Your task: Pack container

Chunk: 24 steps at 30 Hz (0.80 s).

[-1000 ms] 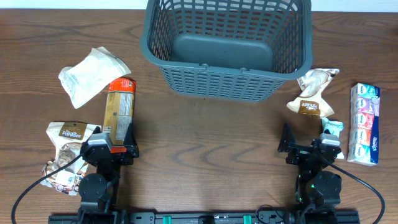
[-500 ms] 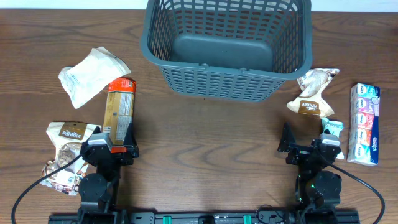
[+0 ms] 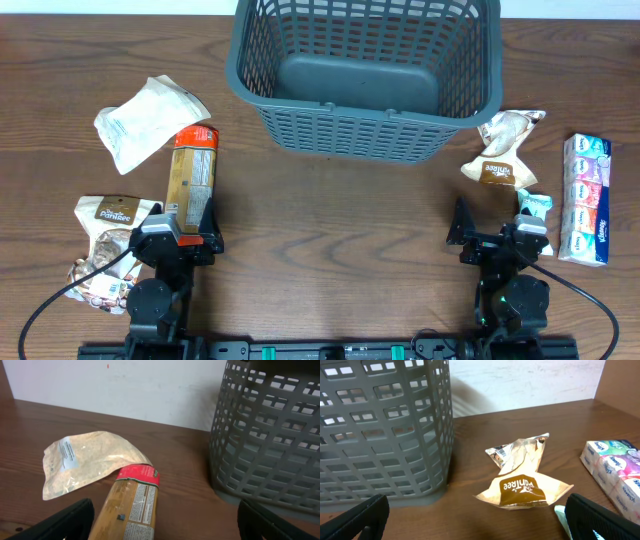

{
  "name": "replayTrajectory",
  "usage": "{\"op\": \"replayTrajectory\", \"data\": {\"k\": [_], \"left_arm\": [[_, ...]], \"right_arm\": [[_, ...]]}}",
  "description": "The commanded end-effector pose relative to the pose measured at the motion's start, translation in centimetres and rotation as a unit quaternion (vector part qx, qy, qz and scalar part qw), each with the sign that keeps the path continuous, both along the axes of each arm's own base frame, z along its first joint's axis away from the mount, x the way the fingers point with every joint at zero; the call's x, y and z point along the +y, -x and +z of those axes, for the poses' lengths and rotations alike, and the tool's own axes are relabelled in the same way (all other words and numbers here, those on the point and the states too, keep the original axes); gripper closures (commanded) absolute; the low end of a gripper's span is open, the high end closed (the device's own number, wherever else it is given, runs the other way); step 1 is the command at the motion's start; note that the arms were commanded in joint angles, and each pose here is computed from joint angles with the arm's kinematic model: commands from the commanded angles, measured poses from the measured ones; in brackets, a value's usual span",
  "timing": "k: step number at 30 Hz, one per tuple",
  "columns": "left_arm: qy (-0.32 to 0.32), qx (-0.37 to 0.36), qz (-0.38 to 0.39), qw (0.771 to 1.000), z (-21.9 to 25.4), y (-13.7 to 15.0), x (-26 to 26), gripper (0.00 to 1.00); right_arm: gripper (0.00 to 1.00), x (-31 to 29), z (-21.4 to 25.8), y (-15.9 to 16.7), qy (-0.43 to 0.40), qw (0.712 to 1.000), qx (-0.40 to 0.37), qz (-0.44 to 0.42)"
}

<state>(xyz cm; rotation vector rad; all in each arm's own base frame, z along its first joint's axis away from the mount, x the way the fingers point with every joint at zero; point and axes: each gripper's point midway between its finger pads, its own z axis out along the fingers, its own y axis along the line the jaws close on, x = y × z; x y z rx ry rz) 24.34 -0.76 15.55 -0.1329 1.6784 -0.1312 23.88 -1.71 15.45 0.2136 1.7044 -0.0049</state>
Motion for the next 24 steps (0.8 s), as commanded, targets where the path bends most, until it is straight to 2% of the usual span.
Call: {"op": "replayTrajectory", "data": {"k": [1, 24], "left_arm": [[0.000, 0.023, -0.002, 1.000, -1.97, -0.02, -0.04, 0.13], [0.000, 0.023, -0.002, 1.000, -1.97, -0.02, -0.04, 0.13]], "right_arm": [[0.01, -0.19, -0.07, 0.02, -0.006, 1.000, -0.002, -0.006], [0.01, 0.05, -0.08, -0.01, -0.008, 1.000, -0.002, 0.001]]}}
